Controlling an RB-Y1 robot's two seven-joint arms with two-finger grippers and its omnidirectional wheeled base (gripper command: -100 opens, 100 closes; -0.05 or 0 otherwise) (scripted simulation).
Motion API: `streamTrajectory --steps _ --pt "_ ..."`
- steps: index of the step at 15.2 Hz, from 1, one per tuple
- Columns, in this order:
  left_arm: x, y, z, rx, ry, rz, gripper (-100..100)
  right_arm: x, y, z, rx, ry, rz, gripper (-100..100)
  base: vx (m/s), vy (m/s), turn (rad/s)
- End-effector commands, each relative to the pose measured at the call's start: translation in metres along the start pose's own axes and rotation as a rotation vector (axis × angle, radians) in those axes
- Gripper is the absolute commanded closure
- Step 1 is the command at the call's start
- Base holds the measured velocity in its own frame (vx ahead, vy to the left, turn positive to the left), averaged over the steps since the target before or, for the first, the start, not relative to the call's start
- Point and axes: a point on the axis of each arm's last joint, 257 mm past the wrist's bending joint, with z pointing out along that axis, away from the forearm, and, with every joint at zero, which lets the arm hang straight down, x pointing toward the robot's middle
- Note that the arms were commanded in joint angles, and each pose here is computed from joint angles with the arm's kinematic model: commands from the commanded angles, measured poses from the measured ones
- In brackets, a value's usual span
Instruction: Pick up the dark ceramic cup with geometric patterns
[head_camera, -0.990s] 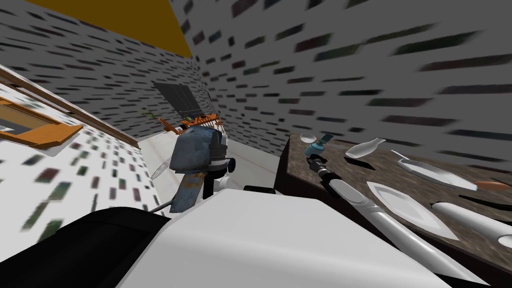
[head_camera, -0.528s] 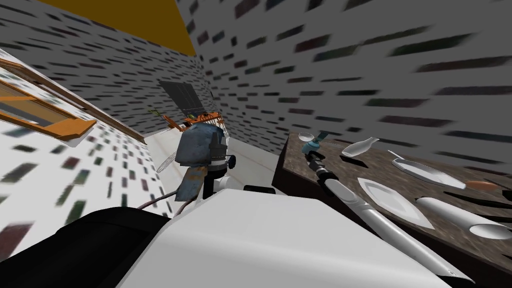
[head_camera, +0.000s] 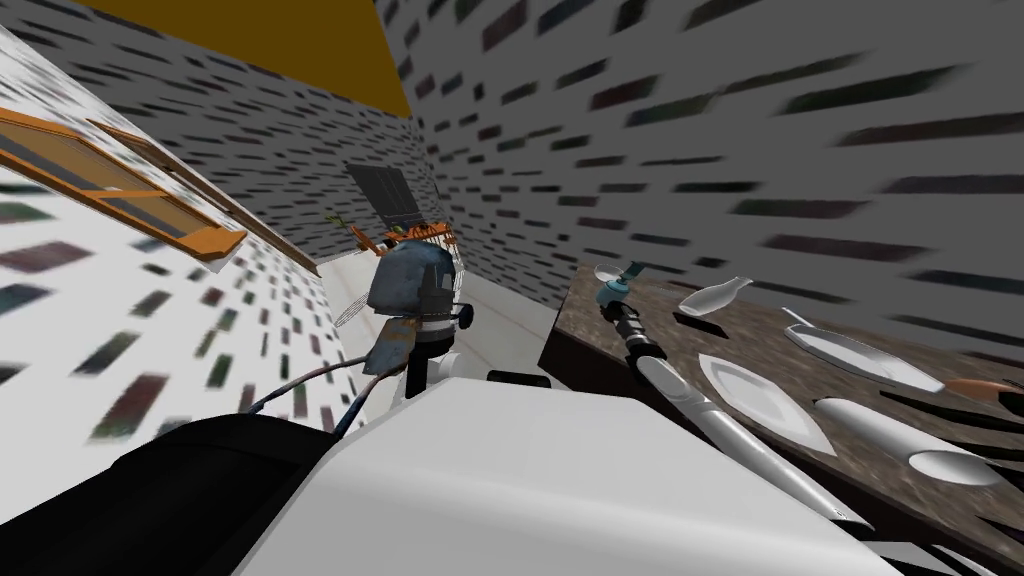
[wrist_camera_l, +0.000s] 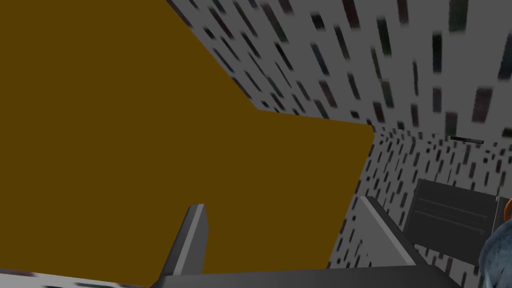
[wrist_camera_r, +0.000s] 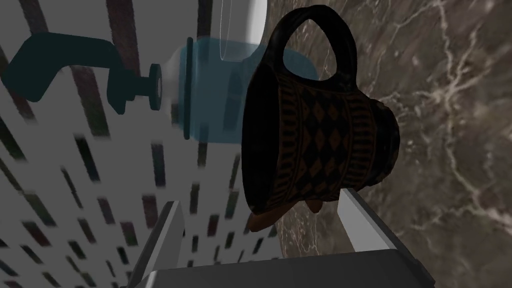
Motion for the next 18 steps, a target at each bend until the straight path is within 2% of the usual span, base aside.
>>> streamTrajectory --steps 1,10,14,16,17,18 --pt "0.0 0.0 0.0 0.0 0.0 0.0 0 -0.002 -0.004 0.003 0.035 0.023 -0.033 -100 -0.124 -0.185 0.194" --pt "0.0 0.0 0.0 0.0 0.0 0.0 0 -0.027 -0.006 0.006 0.123 0.087 -0.12 -100 -0.096 -0.218 0.215" --pt "0.0 0.0 0.0 0.0 0.0 0.0 0 -0.048 0.008 0.0 0.117 0.087 -0.128 -100 -0.07 -0.218 0.275" --pt "0.0 0.0 0.0 0.0 0.0 0.0 0 -0.03 -0.013 0.013 0.132 0.09 -0.143 -100 -0.011 -0.051 0.065" --pt "0.0 0.0 0.0 0.0 0.0 0.0 0 -0.027 -0.017 0.015 0.135 0.09 -0.147 -100 0.059 0.097 -0.023" --pt "0.0 0.0 0.0 0.0 0.0 0.0 0 -0.033 -0.007 0.012 0.128 0.09 -0.14 -100 0.038 0.065 -0.02"
